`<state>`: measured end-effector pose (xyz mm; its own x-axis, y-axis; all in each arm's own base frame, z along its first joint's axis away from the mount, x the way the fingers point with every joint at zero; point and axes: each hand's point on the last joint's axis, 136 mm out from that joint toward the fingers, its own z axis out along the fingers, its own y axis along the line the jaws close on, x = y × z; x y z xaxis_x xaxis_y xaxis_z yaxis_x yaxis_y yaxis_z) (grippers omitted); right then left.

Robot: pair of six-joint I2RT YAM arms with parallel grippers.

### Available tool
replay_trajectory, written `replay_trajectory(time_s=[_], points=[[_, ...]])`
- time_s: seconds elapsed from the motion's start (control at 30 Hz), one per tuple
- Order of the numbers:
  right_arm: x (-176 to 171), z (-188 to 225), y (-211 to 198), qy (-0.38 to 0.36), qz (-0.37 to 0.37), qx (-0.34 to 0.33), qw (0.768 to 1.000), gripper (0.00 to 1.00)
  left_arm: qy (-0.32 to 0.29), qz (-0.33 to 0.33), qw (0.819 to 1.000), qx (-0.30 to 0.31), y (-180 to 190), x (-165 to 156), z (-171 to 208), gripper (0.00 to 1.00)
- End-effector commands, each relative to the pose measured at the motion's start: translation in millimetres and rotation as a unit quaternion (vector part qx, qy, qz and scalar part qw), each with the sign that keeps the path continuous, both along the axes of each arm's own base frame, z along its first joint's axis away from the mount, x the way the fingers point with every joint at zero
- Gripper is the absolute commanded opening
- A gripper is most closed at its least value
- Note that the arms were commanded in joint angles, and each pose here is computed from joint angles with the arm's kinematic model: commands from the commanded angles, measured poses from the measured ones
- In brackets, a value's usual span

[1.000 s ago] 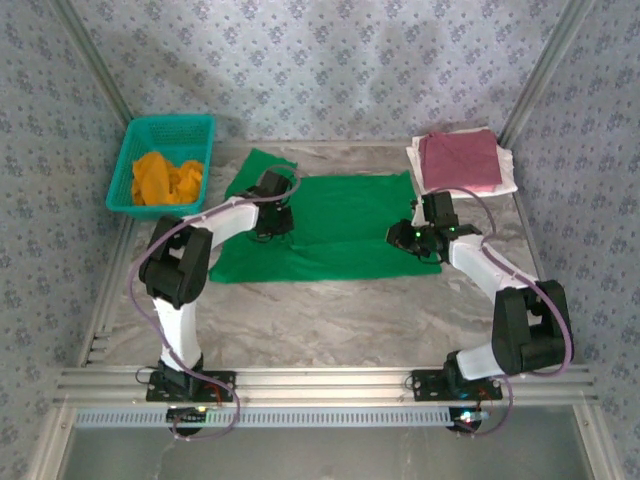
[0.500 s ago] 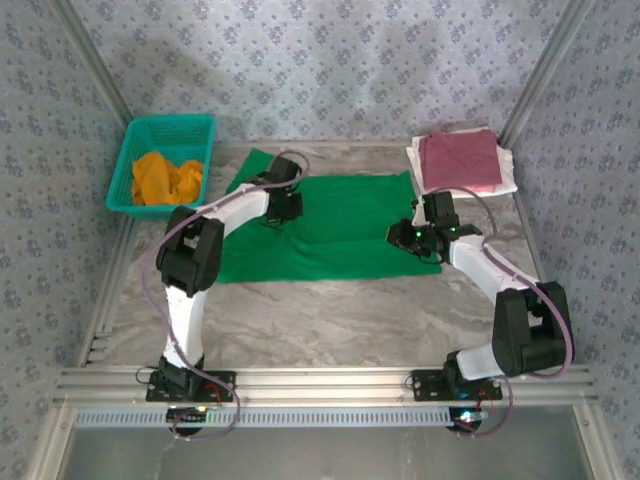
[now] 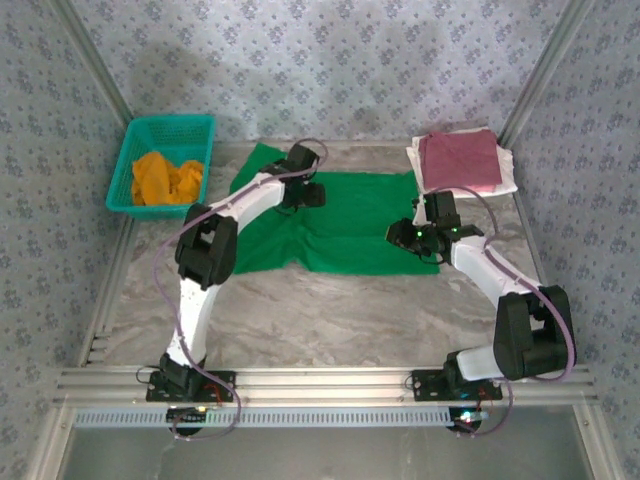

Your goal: Fold and stack the t-shirts

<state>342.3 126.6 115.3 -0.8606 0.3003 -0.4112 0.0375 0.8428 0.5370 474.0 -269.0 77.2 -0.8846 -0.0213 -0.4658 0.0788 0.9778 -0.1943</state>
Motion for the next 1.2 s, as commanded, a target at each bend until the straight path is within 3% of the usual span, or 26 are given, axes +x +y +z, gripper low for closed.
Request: replay_trajectory(time_s=[0.0,0.13,0.27,0.37,0.5,0.67,0.9,1.17], points=[[-5,-1,-6,0.003,0.000,-0.011,1.000,0.29,-0.060,0.022,0.998,0.004,33,-22,59,0.69],[-7,-15,-14,0.021,-0.009,-0.023,0.999,0.28,-0.079,0.072,0.994,-0.015,81,-60,69,0.70],[-3,-29,-29,0.048,-0.047,-0.002,0.998,0.18,-0.032,0.132,0.990,-0.031,133,-99,37,0.60],[-1,-40,-38,0.064,-0.067,-0.005,0.996,0.00,-0.010,0.155,0.987,-0.032,156,-119,14,0.37],[2,-56,-50,0.092,-0.100,0.000,0.991,0.00,0.027,0.149,0.985,-0.078,153,-128,-14,0.02],[3,-71,-53,0.118,-0.117,0.011,0.986,0.00,0.064,0.152,0.983,-0.080,154,-134,-44,0.00],[-22,-101,-72,0.165,-0.178,0.030,0.970,0.00,0.118,0.216,0.966,-0.076,186,-175,-81,0.00],[-66,-104,-83,0.176,-0.224,0.064,0.956,0.00,0.144,0.266,0.949,-0.086,208,-229,-78,0.00]])
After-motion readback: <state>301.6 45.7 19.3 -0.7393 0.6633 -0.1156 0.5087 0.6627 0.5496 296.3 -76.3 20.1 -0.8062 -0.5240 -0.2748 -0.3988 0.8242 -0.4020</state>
